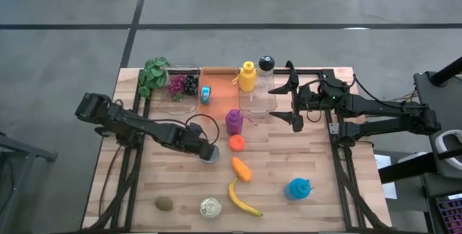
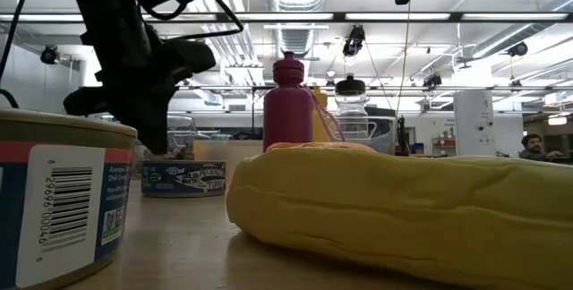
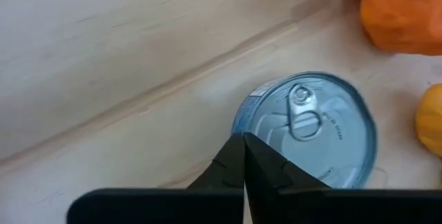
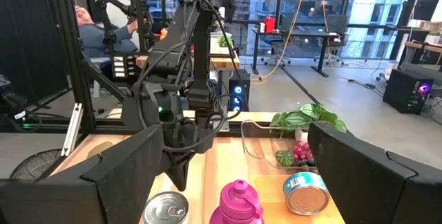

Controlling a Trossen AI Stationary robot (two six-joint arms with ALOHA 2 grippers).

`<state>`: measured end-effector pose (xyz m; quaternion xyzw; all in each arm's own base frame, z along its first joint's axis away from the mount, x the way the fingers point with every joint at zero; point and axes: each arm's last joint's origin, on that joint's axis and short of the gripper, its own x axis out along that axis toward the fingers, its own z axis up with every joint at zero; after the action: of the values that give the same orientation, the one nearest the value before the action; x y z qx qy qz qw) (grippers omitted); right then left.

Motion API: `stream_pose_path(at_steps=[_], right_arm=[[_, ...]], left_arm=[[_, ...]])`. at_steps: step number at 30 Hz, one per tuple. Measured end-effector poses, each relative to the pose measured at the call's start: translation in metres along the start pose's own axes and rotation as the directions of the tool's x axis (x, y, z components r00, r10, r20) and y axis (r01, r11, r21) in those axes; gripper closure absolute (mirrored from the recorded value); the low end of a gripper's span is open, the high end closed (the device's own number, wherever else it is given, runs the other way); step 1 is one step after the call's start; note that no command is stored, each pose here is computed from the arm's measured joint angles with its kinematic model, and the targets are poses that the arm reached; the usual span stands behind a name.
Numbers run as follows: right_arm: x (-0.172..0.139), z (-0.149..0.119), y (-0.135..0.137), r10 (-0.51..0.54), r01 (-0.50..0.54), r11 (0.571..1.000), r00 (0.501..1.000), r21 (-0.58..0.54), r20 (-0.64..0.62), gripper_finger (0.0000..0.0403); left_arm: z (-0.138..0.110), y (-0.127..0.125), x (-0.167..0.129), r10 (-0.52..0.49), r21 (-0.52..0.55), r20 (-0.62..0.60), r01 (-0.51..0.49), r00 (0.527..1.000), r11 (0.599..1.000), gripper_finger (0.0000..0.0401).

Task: Pick & Place Food Item
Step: Put the blue tuna can into the orange bin

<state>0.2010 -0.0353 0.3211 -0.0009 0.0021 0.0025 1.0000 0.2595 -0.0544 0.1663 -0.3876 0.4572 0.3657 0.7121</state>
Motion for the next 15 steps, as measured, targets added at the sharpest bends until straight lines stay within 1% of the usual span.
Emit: stream_pose_path(at_steps=[10,15], right_arm=[[0.0,0.0,0.0,0.0,0.0,1.0,1.0,0.003,0.0,0.0044],[0.0,0.0,0.0,0.0,0.0,1.0,1.0,0.002,0.0,0.0044]], left_arm=[[-0.0004,-0.0032,0.0016,-0.039,0.004,-0.001,0.039,0.999,0.999,0.0401],[-0.0023,-0.0037,0.0093,-0.014,0.01,-0.006,0.014,1.0,1.0,0.0401]])
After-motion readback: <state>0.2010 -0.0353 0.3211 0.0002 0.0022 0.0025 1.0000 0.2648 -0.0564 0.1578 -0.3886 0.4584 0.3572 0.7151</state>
